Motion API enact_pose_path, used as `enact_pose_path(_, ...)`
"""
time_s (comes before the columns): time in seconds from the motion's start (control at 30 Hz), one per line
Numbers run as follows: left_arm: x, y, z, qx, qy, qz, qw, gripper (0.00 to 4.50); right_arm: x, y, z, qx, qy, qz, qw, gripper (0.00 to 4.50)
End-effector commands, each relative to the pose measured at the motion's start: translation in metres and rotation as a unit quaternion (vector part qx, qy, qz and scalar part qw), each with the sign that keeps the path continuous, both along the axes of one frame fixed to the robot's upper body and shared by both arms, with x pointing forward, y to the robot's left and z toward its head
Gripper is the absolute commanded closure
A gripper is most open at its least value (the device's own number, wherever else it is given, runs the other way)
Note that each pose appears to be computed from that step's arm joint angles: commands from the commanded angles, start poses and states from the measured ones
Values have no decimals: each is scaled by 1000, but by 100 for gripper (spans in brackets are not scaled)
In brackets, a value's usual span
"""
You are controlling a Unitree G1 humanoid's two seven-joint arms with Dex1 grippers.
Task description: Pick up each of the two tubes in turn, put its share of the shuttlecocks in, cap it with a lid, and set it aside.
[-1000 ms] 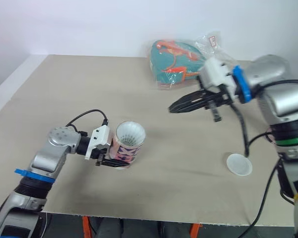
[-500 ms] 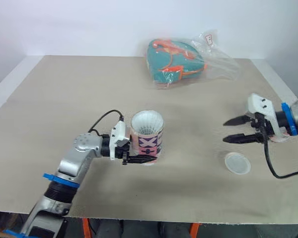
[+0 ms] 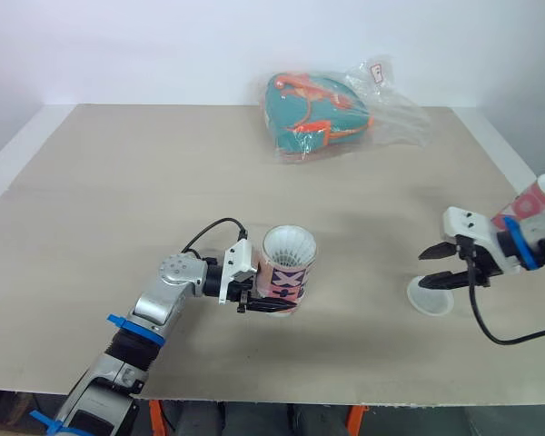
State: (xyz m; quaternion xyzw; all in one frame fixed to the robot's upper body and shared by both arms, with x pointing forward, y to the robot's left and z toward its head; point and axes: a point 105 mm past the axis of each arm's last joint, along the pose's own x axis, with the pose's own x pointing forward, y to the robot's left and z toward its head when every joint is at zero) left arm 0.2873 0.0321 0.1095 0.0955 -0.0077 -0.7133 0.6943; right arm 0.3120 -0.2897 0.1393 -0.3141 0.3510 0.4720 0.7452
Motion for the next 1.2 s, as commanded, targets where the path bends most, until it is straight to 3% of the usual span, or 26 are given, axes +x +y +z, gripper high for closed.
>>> enact_pose_path(0.03,4,0,9,-5,-19,-4,1000,193,3,-4,0,-20,-2,4,1000,127)
enact_pose_path(0.2,7,-1,15,-20,-23,4,1000,193,3,-16,-11,-59,13,7,998,127)
enact_pose_path(0.3,9,0,13,-24,-26,12,999,193,3,-17,-11,-60,17,8,998,193)
enact_pose_path(0.43,12,1,12,-27,-27,19,999,193,8,-12,-6,-51,11,18,998,376)
enact_pose_path(0.5,13,0,12,-27,-28,19,999,193,10,-8,-2,-45,4,25,999,442)
enact_pose_path(0.7,16,-2,8,-18,-34,13,999,193,26,13,19,-23,-44,39,998,442)
enact_pose_path(0.9,15,-3,0,-8,-30,4,1000,193,27,73,80,56,-117,124,984,442)
enact_pose_path(1.03,13,-4,-7,4,-29,-6,1000,193,11,125,131,106,-172,219,955,442)
enact_pose_path(1.2,16,-3,-7,6,-31,-7,999,193,-3,161,175,160,-212,285,921,442)
